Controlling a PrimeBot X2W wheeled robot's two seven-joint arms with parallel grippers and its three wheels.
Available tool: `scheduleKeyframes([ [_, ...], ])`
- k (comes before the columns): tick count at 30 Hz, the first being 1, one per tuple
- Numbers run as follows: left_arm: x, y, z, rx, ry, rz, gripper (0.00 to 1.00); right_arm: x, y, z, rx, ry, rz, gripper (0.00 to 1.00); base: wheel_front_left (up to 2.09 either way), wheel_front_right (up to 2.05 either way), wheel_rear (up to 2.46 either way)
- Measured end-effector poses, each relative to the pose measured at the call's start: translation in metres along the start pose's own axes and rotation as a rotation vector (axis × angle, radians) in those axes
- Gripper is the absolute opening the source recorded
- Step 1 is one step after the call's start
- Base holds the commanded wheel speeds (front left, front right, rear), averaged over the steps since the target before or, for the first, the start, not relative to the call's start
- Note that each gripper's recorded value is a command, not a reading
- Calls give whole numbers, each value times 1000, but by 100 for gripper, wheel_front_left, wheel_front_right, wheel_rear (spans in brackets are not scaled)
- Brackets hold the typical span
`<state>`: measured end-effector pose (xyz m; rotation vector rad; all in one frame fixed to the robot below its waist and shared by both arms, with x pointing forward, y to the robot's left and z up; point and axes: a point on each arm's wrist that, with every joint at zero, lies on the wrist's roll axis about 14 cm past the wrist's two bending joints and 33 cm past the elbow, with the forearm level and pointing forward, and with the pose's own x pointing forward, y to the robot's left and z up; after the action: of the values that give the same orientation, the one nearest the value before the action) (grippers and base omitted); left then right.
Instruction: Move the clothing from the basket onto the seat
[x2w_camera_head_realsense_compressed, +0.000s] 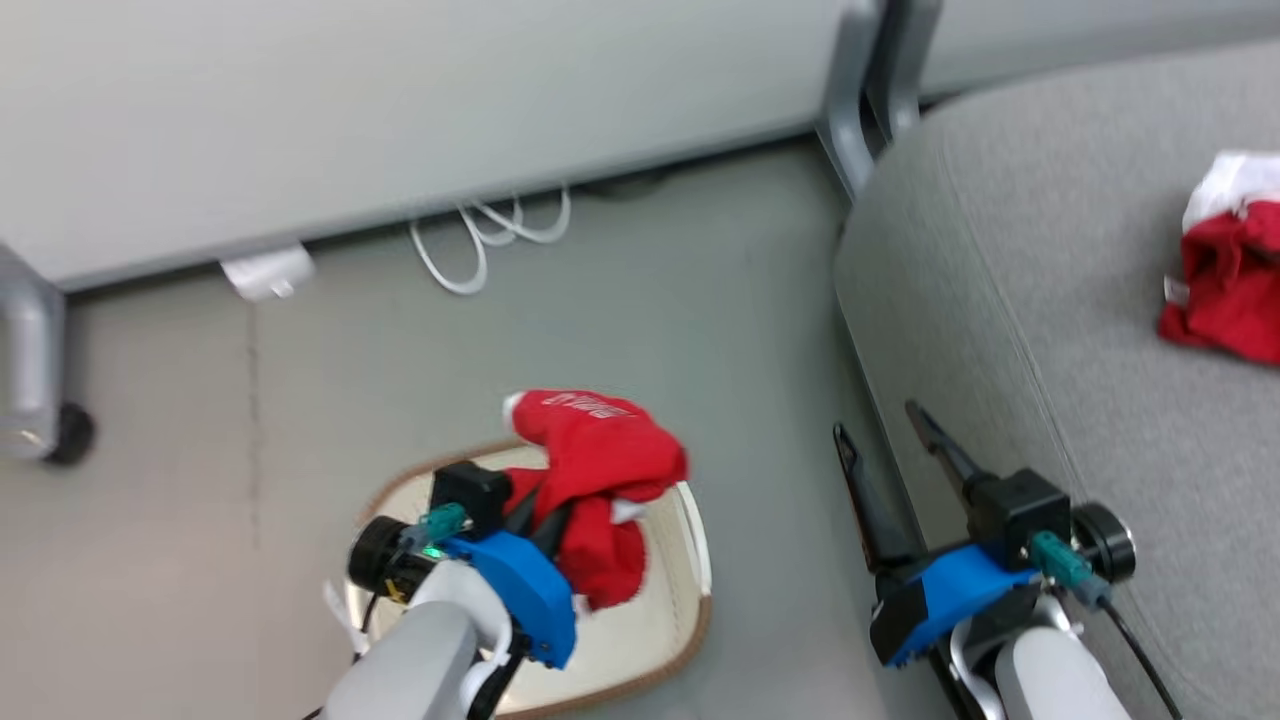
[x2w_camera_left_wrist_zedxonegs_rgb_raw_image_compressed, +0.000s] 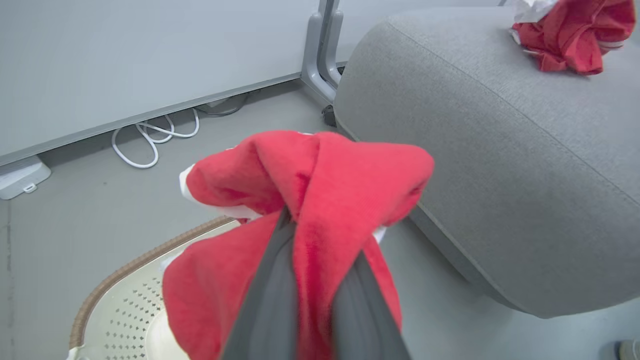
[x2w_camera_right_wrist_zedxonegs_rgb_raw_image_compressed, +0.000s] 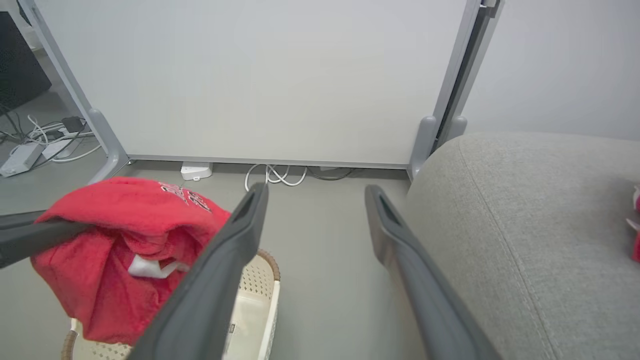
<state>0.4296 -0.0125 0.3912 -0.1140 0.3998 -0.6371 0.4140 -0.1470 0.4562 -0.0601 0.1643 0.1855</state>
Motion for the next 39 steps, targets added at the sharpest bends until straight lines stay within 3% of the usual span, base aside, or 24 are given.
scheduleKeyframes([
  [9, -40, -30, 92, 37, -222, -40, 0, -21, 41, 38, -1, -90, 102, 100, 0, 0, 0],
  [20, -60, -54, 158, 95, -340, -92, 0, -25, 68, 53, -17, -120, 176, 100, 0, 0, 0],
  [39, -54, -65, 159, 85, -323, -109, 0, -28, 88, 56, 0, -125, 234, 100, 0, 0, 0],
])
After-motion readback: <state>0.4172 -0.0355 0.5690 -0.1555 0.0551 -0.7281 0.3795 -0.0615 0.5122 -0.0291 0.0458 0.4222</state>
